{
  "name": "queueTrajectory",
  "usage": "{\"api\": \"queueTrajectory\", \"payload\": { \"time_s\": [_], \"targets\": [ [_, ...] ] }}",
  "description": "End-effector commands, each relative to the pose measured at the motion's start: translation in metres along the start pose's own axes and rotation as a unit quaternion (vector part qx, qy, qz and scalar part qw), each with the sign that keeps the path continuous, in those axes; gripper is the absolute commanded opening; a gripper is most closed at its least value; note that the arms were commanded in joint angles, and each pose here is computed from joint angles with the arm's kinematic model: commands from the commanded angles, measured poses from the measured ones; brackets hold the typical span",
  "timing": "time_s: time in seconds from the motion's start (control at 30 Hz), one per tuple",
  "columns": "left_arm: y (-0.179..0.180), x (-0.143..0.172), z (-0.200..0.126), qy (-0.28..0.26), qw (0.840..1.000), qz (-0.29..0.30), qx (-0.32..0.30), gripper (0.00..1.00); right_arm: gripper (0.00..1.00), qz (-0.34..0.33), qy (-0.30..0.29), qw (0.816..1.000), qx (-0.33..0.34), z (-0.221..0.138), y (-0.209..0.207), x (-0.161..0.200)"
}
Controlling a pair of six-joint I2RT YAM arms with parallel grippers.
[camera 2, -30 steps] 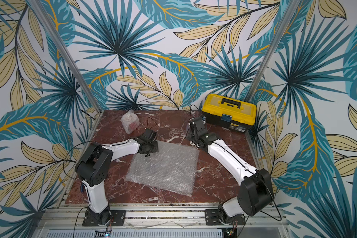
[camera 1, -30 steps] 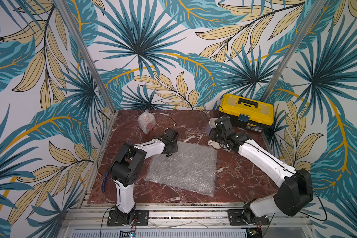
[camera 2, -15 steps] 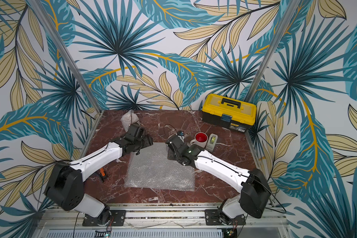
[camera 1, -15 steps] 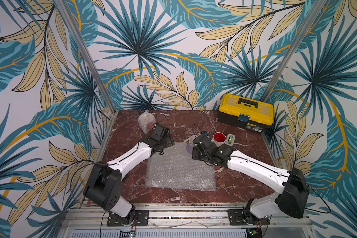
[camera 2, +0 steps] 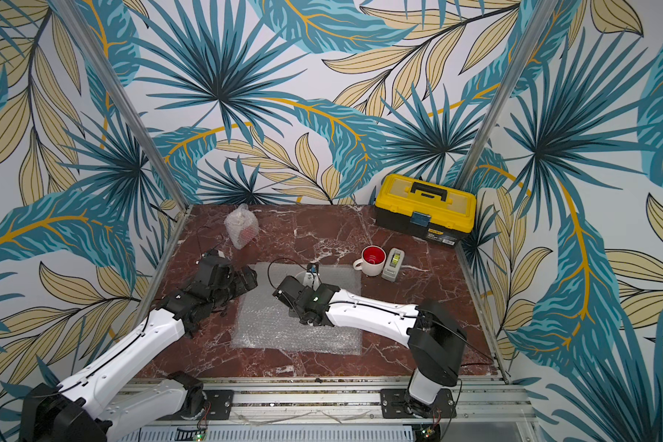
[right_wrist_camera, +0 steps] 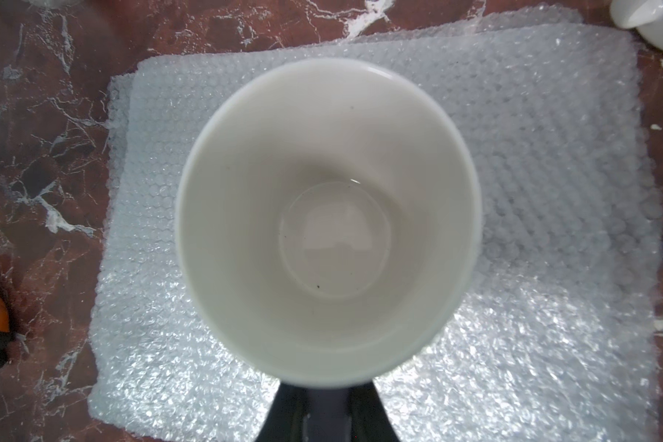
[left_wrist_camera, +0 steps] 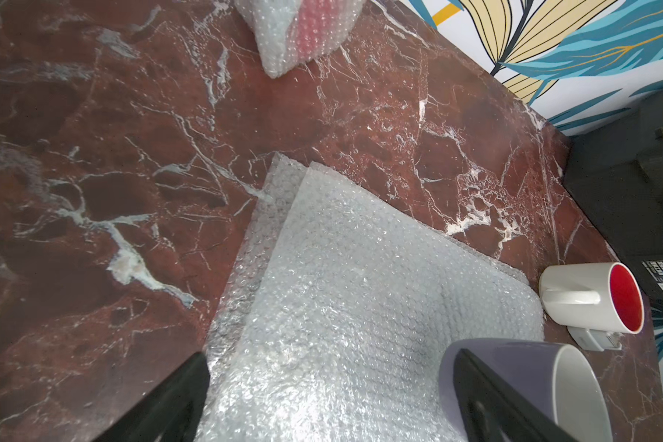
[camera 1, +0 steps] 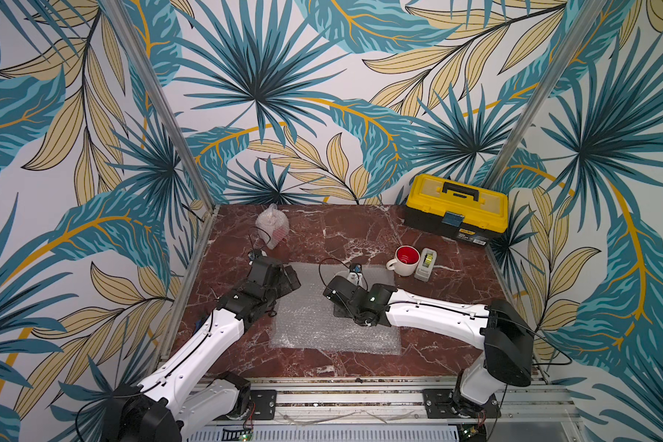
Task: Wrap mugs in bubble wrap
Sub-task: Place the mug on the bubble wrap.
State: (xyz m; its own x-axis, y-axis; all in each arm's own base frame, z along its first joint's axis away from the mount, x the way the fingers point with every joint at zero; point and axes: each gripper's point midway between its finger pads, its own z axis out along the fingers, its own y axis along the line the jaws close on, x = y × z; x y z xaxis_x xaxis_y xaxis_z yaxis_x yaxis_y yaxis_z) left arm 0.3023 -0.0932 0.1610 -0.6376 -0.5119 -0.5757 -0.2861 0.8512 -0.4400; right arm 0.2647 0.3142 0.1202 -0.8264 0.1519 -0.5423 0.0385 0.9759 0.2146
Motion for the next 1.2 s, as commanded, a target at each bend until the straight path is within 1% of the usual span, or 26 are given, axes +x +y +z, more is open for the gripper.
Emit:
{"api": "queueTrajectory", "payload": {
  "time_s": [0.0,0.1,0.27,0.37,0.47,0.5,0.6,0.63,0.7,0.77,0.83,0.9,0.97,1.03,1.13,1.17],
  "targets": [
    [0.016,0.002,-0.001,-0.004,0.999,-0.015,-0.032,1.0,0.0,0.026,-0.039,0.999,-0.003,-0.003,0.015,-0.014],
    [0.016,0.002,-0.001,-0.003,0.999,-0.008,-0.032,1.0,0.0,0.024,-0.033,0.999,0.01,0.006,0.019,-0.011],
    [0.008,0.002,-0.007,0.003,0.999,0.031,-0.009,1.0,0.0,0.022,-0.018,0.999,0.027,0.019,0.022,-0.003],
    [0.01,0.001,-0.009,-0.002,0.999,0.043,-0.009,1.0,0.0,0.022,-0.002,0.999,0.032,0.026,0.022,0.006],
    [0.008,0.004,-0.009,0.005,0.998,0.06,-0.003,1.0,0.1,0.022,0.015,0.999,0.032,0.032,0.022,0.016],
    [0.007,0.006,-0.01,0.009,0.998,0.063,0.001,1.0,0.15,0.023,0.021,0.999,0.028,0.034,0.023,0.019],
    [0.001,0.01,-0.011,0.022,0.997,0.066,0.019,1.0,0.42,0.023,0.027,0.999,-0.005,0.031,0.035,0.018],
    [-0.002,0.012,-0.011,0.03,0.997,0.068,0.027,1.0,0.49,0.022,0.024,0.999,-0.022,0.026,0.041,0.016],
    [-0.012,0.017,-0.012,0.048,0.995,0.071,0.049,1.0,0.54,0.017,0.008,0.998,-0.052,0.012,0.047,0.005],
    [-0.021,0.02,-0.01,0.058,0.993,0.074,0.067,1.0,0.55,0.008,-0.023,0.997,-0.069,-0.004,0.043,-0.01],
    [-0.035,0.027,-0.006,0.068,0.989,0.089,0.095,1.0,0.55,-0.012,-0.071,0.995,-0.065,-0.02,0.025,-0.026],
    [-0.053,0.037,-0.004,0.08,0.983,0.112,0.124,1.0,0.55,-0.02,-0.094,0.994,-0.055,-0.028,0.001,-0.036],
    [-0.07,0.051,0.001,0.096,0.976,0.136,0.143,1.0,0.52,-0.018,-0.084,0.996,-0.034,-0.022,-0.035,-0.037],
    [-0.084,0.067,0.008,0.117,0.968,0.153,0.16,1.0,0.51,-0.019,-0.064,0.997,-0.028,-0.014,-0.068,-0.037],
    [-0.094,0.083,0.018,0.134,0.962,0.164,0.171,1.0,0.5,-0.003,-0.037,0.999,-0.001,0.0,-0.119,-0.039],
    [-0.095,0.086,0.02,0.137,0.962,0.165,0.17,1.0,0.5,0.0,-0.029,1.0,0.006,0.003,-0.13,-0.04]
  ]
}}
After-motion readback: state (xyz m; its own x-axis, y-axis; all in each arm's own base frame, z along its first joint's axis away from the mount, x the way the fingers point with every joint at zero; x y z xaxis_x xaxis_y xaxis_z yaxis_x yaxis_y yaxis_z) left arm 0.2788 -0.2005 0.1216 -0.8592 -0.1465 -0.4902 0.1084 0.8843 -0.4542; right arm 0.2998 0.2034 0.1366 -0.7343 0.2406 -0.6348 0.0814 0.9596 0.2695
